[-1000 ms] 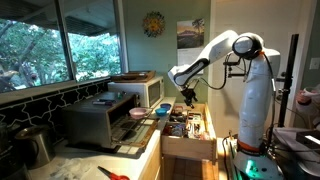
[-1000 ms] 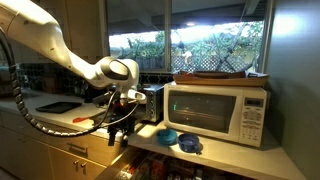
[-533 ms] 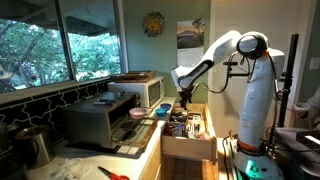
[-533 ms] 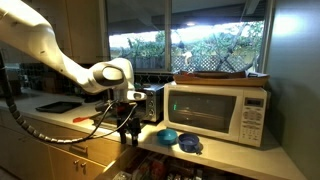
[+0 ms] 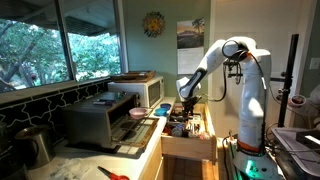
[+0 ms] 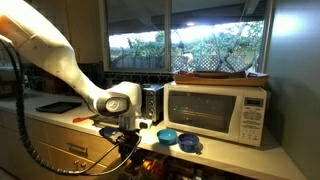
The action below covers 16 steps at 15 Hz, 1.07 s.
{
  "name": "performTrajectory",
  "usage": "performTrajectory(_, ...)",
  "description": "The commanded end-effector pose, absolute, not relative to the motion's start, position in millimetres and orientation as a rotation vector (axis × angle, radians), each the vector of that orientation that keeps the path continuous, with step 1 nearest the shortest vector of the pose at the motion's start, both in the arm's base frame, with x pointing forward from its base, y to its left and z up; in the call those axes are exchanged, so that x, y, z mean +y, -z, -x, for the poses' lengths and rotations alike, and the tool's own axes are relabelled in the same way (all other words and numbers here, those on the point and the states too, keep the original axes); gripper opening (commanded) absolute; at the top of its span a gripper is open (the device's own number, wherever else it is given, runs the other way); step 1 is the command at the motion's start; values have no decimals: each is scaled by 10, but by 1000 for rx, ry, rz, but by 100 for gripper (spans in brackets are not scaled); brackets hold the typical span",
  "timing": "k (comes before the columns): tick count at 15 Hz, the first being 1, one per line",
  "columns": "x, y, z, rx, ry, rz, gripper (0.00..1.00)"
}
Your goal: Remove green packet from the drawer and put it on the counter
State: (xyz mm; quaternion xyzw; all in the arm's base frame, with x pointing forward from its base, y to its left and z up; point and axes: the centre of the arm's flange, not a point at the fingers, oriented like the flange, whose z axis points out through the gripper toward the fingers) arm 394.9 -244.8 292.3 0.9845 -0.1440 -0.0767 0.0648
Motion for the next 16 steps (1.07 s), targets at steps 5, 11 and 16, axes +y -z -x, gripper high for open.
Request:
performTrajectory(5,-2527,-2799,-4100,-172,-10,-3067,100)
performTrajectory(11,-2613,-2537,-4121,143,-235,-3224,100)
performTrajectory(16,-2283,-2772,-4162,55,-192,-3154,100)
